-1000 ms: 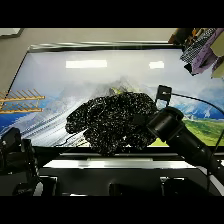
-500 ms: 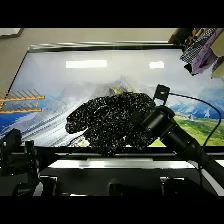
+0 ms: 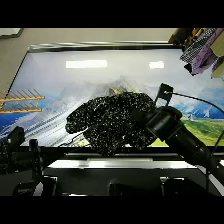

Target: Fold the clothes and pants, and hang the long-sleeved shirts on hangers.

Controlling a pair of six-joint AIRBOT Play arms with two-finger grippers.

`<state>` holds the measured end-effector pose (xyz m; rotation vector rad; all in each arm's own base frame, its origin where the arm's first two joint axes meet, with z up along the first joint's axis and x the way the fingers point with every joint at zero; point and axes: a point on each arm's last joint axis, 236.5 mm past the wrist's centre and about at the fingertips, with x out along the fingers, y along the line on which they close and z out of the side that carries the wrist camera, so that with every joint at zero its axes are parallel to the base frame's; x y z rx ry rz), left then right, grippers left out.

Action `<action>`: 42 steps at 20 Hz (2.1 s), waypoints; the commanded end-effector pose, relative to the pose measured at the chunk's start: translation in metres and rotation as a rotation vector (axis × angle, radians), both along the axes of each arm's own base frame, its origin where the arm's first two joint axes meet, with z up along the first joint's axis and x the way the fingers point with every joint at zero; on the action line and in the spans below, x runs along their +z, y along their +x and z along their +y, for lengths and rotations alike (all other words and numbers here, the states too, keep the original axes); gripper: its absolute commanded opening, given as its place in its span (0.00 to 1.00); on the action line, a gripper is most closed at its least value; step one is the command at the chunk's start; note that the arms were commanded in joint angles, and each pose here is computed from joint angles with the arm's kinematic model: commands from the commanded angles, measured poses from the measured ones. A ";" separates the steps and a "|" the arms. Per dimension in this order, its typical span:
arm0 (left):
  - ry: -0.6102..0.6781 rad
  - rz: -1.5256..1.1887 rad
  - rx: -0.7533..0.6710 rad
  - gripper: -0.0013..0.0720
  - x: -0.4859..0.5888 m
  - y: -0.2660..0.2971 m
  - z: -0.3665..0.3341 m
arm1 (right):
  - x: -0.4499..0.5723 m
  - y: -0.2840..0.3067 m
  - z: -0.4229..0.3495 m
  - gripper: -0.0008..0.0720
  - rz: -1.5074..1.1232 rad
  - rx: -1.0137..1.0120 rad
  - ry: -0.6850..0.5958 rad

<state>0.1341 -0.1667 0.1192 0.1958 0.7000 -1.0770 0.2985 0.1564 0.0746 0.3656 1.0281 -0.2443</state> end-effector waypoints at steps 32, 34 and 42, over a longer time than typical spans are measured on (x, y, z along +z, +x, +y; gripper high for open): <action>-0.085 -0.020 -0.176 0.04 -0.045 0.063 -0.116 | 0.087 -0.044 0.006 0.05 -0.017 0.201 0.108; -0.113 -0.015 -0.155 0.04 -0.042 0.067 -0.121 | 0.089 -0.045 0.005 0.05 -0.020 0.201 0.110; -0.196 -0.011 -0.185 0.04 -0.033 0.065 -0.137 | 0.097 -0.034 0.013 0.05 -0.081 0.213 0.138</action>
